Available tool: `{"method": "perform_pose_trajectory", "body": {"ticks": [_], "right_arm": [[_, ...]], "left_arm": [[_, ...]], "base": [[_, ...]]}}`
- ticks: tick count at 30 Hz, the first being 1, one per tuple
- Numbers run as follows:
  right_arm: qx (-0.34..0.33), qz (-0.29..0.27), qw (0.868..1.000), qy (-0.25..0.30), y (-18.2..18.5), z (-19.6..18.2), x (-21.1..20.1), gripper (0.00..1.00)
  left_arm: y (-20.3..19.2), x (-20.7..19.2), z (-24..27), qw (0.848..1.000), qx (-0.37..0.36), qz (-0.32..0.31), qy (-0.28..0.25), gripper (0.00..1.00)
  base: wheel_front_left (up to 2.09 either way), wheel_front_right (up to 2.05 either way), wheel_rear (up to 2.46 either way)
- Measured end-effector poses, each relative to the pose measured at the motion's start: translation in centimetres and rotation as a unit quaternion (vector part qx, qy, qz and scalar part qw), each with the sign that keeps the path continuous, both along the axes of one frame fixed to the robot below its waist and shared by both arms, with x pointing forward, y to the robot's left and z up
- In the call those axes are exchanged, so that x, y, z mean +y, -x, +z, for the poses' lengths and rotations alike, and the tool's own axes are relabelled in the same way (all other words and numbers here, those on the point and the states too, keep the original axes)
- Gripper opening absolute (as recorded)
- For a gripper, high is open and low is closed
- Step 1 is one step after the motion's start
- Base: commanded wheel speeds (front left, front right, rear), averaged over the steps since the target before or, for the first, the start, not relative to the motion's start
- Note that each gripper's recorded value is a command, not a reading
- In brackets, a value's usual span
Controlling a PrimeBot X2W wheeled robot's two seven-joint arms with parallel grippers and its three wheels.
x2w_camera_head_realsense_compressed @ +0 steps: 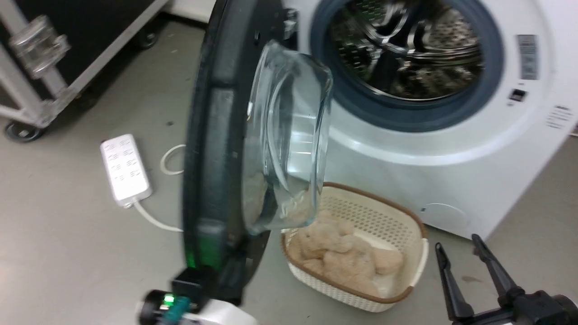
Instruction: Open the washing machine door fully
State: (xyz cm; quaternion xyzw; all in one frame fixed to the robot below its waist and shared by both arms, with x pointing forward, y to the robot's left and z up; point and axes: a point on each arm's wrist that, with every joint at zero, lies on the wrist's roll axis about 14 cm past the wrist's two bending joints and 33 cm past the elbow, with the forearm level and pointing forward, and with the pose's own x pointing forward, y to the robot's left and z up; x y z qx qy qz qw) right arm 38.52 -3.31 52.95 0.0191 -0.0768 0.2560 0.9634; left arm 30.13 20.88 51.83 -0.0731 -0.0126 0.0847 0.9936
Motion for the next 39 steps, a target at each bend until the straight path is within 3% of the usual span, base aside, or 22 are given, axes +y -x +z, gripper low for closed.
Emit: {"method": "perform_pose_trajectory", "body": {"ticks": [2, 6, 12, 15, 22, 30, 39], "right_arm": [[0.003, 0.009, 1.0, 0.0, 0.0, -0.2, 0.6, 1.0], [0.012, 0.03, 0.999, 0.001, -1.0, -1.1, 2.2, 1.0], [0.023, 0.038, 0.999, 0.008, -2.2, -2.1, 3.1, 1.0], [0.034, 0.035, 0.999, 0.013, -3.3, -3.2, 2.9, 1.0], [0.051, 0.012, 0.998, 0.026, -5.1, -5.0, 0.9, 1.0], [0.065, -0.017, 0.997, 0.036, -5.5, -6.2, -1.4, 1.0], [0.03, -0.049, 0.998, 0.033, -5.2, -3.8, -3.3, 1.0]], "left_arm": [[0.4, 1.2, -0.1, 1.0, 0.003, 0.017, -0.004, 0.0], [1.4, 8.2, 0.2, 0.994, 0.015, 0.1, -0.035, 0.0], [0.9, 14.5, 1.7, 0.985, 0.027, 0.155, -0.064, 0.0], [0.0, 19.4, 2.4, 0.978, 0.045, 0.194, -0.07, 0.0], [-2.2, 25.7, 2.7, 0.966, 0.075, 0.235, -0.073, 0.0], [-4.1, 28.2, 1.8, 0.963, 0.083, 0.241, -0.086, 0.0], [-4.9, 25.6, 4.3, 0.974, 0.012, 0.192, -0.118, 0.0]], "base": [[0.0, 0.0, 0.0], [0.0, 0.0, 0.0], [0.0, 0.0, 0.0], [0.0, 0.0, 0.0], [0.0, 0.0, 0.0], [0.0, 0.0, 0.0], [0.0, 0.0, 0.0]]}}
